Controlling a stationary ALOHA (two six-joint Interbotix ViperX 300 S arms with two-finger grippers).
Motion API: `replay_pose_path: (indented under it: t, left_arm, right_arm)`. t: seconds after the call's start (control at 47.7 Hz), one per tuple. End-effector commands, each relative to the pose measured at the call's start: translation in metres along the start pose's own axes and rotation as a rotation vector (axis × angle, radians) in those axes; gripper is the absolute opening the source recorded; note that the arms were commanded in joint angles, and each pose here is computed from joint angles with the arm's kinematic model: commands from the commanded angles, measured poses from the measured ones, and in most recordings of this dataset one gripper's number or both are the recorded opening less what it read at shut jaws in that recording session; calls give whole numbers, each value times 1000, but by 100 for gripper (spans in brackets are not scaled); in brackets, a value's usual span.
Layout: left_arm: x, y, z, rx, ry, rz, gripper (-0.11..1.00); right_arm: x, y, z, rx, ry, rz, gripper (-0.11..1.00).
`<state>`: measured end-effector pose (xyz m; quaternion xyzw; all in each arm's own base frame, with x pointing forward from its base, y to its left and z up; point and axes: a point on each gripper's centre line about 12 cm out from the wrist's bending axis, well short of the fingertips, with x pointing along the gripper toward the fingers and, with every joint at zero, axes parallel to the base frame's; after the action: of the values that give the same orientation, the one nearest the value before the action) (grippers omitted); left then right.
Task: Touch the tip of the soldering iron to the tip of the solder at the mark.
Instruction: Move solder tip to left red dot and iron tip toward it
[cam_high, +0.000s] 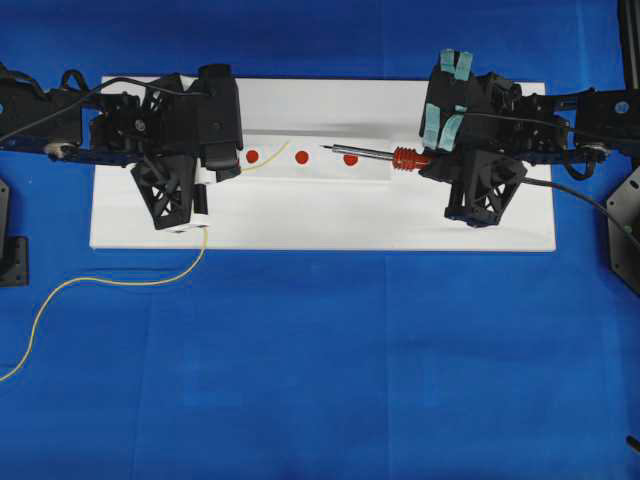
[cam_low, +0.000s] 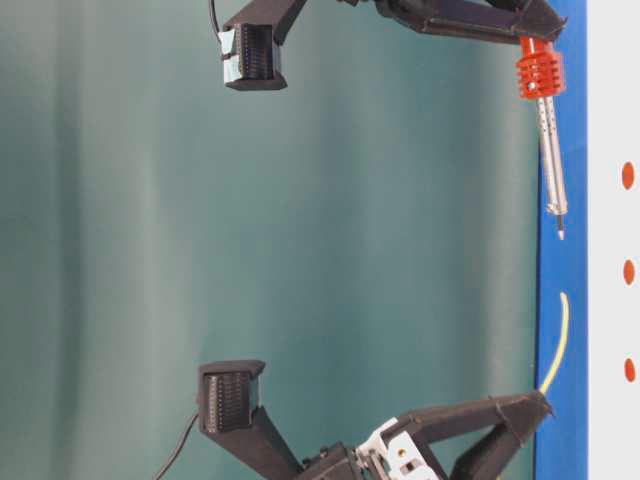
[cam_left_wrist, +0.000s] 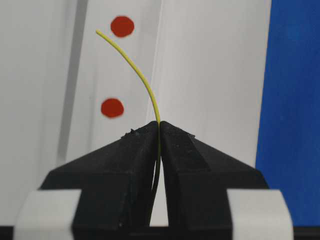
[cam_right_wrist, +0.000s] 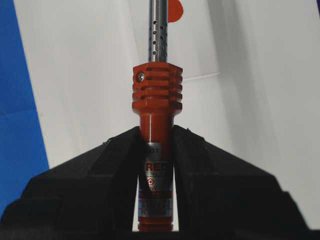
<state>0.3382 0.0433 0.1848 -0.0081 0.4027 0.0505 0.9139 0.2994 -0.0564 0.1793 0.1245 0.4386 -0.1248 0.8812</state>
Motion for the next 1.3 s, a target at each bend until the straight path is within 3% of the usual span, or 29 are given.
replay_pose_path:
  t: [0.0, 0.357, 0.65, 1.279]
  left_arm:
    - [-9, 1, 1, -4, -15, 2, 2]
    - [-17, -1, -20, -63, -11, -1, 2]
    - [2, -2, -34, -65, 23, -1, 2]
    - [1, -5, -43, -82, 37, -7, 2]
  right_arm:
    - [-5, 1, 12, -2, -37, 4, 6]
    - [-5, 1, 12, -2, -38, 4, 6]
    - [-5, 1, 12, 0, -38, 4, 6]
    - [5, 4, 26, -2, -32, 3, 6]
